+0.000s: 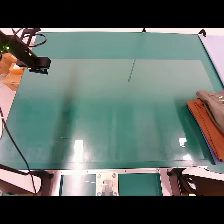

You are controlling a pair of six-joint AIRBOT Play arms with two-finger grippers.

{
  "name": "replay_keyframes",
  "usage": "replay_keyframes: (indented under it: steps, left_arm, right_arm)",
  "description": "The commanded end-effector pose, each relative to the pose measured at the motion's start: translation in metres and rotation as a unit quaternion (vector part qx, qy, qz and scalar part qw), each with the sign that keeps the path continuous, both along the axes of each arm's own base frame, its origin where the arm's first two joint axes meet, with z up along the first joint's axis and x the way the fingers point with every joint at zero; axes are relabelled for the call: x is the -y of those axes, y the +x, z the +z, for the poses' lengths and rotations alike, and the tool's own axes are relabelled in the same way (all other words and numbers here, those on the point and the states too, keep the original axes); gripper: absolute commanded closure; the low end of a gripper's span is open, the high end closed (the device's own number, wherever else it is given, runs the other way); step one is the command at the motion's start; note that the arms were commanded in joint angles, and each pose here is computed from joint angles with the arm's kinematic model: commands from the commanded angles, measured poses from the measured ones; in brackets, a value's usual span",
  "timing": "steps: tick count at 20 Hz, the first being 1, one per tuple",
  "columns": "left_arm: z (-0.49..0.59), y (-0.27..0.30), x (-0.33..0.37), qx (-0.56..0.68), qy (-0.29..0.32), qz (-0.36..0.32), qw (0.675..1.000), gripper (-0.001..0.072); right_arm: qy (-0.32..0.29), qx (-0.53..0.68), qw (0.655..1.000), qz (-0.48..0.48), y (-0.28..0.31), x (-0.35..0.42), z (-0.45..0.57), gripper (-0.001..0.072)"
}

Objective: Fold the shirts.

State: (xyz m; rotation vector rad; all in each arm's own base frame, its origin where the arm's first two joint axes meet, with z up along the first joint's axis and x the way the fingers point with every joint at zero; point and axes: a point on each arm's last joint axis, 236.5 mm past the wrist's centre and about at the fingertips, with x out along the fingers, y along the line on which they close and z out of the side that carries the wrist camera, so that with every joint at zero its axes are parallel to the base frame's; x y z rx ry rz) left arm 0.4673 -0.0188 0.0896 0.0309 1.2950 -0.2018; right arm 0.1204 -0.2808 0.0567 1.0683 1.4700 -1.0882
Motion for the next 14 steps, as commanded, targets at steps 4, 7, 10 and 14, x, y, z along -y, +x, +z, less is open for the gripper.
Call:
replay_keyframes:
  steps: [4,7,10,14]
  left_arm:
    - [0.001,0.001,0.000,0.002,0.000,0.000,1.000,0.0679]
    - [0.001,-0.001,0.002,-0.001,-0.005,0.003,1.000,0.0680]
    - [0.003,-0.006,0.014,-0.015,-0.036,0.017,0.999,0.0680]
    - [0.008,-0.036,0.049,-0.032,-0.065,-0.008,0.997,0.0680]
  right_arm:
    - [0.042,-0.029,0.999,-0.009,-0.006,-0.014,-0.034,0.0021]
    - [0.023,0.092,0.995,0.017,0.069,-0.015,0.003,0.0333]
    - [-0.016,0.210,0.969,0.129,0.158,-0.036,0.049,0.0693]
    - [-0.038,0.257,0.928,0.268,0.224,-0.112,0.061,0.0695]
